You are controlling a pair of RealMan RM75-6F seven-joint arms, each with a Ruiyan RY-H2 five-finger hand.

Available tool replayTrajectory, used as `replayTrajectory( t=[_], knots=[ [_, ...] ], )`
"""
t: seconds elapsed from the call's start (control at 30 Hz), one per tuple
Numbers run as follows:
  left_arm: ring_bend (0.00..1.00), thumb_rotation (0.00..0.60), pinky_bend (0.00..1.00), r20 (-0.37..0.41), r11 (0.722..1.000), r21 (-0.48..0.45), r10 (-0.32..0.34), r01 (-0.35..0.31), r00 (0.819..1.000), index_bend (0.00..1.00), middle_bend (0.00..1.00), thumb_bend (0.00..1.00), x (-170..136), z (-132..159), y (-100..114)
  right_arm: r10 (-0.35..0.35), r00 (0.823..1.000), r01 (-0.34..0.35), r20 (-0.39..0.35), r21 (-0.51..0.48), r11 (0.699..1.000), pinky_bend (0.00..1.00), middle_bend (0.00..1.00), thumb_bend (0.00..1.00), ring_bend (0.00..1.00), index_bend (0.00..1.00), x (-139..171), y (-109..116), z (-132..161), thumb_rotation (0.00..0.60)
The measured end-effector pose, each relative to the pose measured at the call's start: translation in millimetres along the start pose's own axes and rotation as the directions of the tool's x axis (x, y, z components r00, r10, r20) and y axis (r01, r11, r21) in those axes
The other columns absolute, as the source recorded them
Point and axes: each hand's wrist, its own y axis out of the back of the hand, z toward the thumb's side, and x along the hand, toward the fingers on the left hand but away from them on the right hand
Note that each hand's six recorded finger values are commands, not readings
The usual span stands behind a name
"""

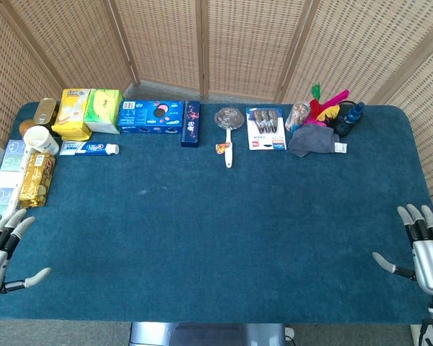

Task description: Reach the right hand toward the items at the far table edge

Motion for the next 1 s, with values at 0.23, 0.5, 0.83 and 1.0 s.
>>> replayTrajectory(
  t=[0.23,0.5,0.83,1.0],
  knots=[
    [0.0,0.108,0.0,-0.004,1.0,-0.001,-0.006,0.006,1.0,0.07,0.0,0.0,0,0,-2,0.019,1.0,-0.019,-0.012,-0.001,1.0,0.04,0.0,0.0,0.0,0.06,-3,-3,2,0.0],
    [0.0,0.117,0.0,-0.013,1.0,-0.013,0.009,-0.009,1.0,0.07,0.0,0.0,-1,-4,4,0.026,0.992,-0.016,-0.125,0.082,0.997,0.09,0.19,0.0,0.18,0.12,-44,7,38,0.0],
    [0.0,0.118,0.0,-0.017,1.0,-0.016,-0.005,0.004,1.0,0.07,0.0,0.0,3,-6,2,0.025,0.899,0.121,-0.437,0.303,0.945,0.93,0.89,0.0,0.88,0.91,-124,27,135,0.0],
    [0.0,0.116,0.0,-0.016,1.0,-0.019,-0.013,0.013,1.0,0.07,0.0,0.0,4,-6,1,0.117,0.838,0.148,-0.533,0.429,0.891,1.0,0.96,0.0,0.94,1.0,-151,18,176,0.0]
  ],
)
